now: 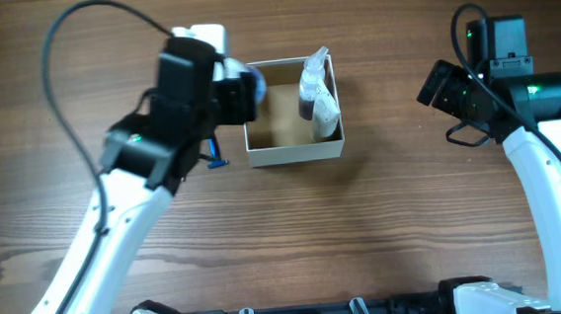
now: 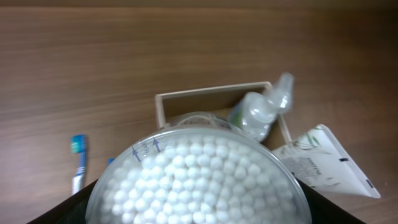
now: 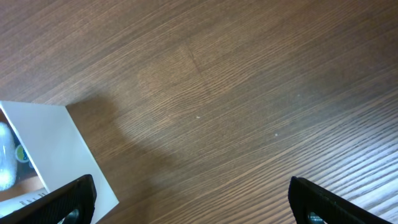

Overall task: Pack container
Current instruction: 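Lower the cotton-swab tub into the box with the left gripper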

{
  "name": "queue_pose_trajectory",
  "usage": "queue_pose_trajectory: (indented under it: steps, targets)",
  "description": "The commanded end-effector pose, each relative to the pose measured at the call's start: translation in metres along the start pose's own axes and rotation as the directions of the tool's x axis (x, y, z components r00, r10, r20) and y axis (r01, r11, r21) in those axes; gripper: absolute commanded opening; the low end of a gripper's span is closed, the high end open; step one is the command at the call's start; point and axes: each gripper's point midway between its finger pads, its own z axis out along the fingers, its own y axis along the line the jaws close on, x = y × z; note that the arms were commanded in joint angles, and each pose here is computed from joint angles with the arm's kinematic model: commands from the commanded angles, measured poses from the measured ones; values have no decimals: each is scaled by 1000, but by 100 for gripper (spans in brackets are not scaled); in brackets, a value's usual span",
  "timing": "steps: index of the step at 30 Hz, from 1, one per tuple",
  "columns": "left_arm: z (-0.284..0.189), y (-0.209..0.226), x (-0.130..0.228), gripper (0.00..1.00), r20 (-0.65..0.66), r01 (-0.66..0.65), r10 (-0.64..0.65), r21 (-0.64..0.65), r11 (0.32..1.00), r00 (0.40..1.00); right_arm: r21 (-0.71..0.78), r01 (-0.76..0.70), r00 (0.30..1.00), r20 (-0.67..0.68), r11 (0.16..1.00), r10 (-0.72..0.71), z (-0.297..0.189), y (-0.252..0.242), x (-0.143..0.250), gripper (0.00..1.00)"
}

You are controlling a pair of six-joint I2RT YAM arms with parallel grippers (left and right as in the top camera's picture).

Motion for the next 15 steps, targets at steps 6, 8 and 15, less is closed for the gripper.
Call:
queue_pose_trajectory:
  steps: [6, 8, 15]
  targets:
    - [121, -18, 40, 69, -134, -9, 7, -15, 1000, 991, 10, -19, 1000, 14, 1000, 19, -1, -1, -5, 100]
    - [144, -17, 50, 71, -152, -11, 8, -22, 1000, 988, 10, -19, 1000, 14, 1000, 19, -1, -1, -5, 100]
    - [163, -19, 53, 91, -147, -10, 8, -16, 1000, 989, 10, -19, 1000, 14, 1000, 19, -1, -1, -5, 100]
